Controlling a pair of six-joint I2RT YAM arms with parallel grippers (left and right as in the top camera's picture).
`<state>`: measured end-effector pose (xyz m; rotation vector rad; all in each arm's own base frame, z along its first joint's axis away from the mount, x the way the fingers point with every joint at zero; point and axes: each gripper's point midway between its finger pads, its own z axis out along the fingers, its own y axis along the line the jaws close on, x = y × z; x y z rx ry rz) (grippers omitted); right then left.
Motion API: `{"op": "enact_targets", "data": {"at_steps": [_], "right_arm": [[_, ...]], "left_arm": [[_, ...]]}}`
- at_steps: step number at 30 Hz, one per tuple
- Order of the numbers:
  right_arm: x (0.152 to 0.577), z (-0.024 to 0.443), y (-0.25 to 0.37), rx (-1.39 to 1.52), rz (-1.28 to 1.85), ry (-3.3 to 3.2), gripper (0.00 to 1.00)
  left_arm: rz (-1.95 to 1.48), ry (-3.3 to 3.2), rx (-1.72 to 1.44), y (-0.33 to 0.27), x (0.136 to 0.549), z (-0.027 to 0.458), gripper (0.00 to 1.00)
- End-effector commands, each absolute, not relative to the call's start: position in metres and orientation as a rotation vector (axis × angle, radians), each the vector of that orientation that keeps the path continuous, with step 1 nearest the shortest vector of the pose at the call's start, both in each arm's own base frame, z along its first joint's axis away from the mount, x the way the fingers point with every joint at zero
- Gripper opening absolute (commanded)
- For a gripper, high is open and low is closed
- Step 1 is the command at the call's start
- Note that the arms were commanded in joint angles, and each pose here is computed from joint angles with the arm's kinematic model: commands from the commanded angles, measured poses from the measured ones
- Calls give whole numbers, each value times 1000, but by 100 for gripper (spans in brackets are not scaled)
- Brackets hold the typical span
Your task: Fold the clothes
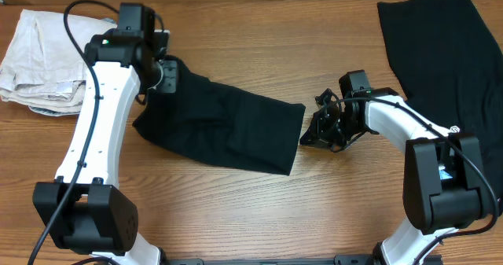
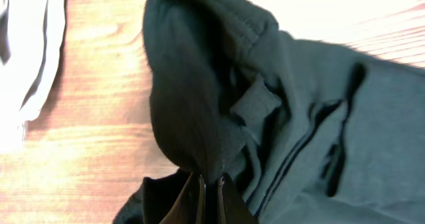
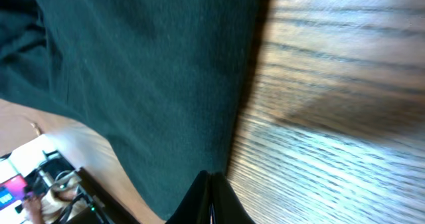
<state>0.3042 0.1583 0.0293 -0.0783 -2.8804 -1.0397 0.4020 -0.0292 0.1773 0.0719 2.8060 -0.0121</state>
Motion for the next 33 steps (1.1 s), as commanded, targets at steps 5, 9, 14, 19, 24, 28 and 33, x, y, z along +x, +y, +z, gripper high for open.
{"op": "enact_targets", "data": {"at_steps": [5,9,14,19,24,28,33], "right_arm": [[309,42,172,-42,-1191,-2851,4],[309,42,173,-42,-1194,-2848,4],[322,55,172,-33,-1216,-2873,4],[358,108,155,-54,-1277,-2967,4],[397,197,111,-130,-1360,-3140,4],[413,258,64,-245,-1361,-3294,4],[414,287,21,-401,-1314,-3375,4]], "left_arm": [[-61,2709,223,-78,413,207,4],[-90,2677,340,-115,409,211,4],[-193,2667,516,-173,387,210,4],[-283,2664,581,-211,369,211,4],[-323,2644,660,-241,353,210,4],[-378,2613,736,-266,341,211,4],[-416,2591,803,-292,329,208,4]]}}
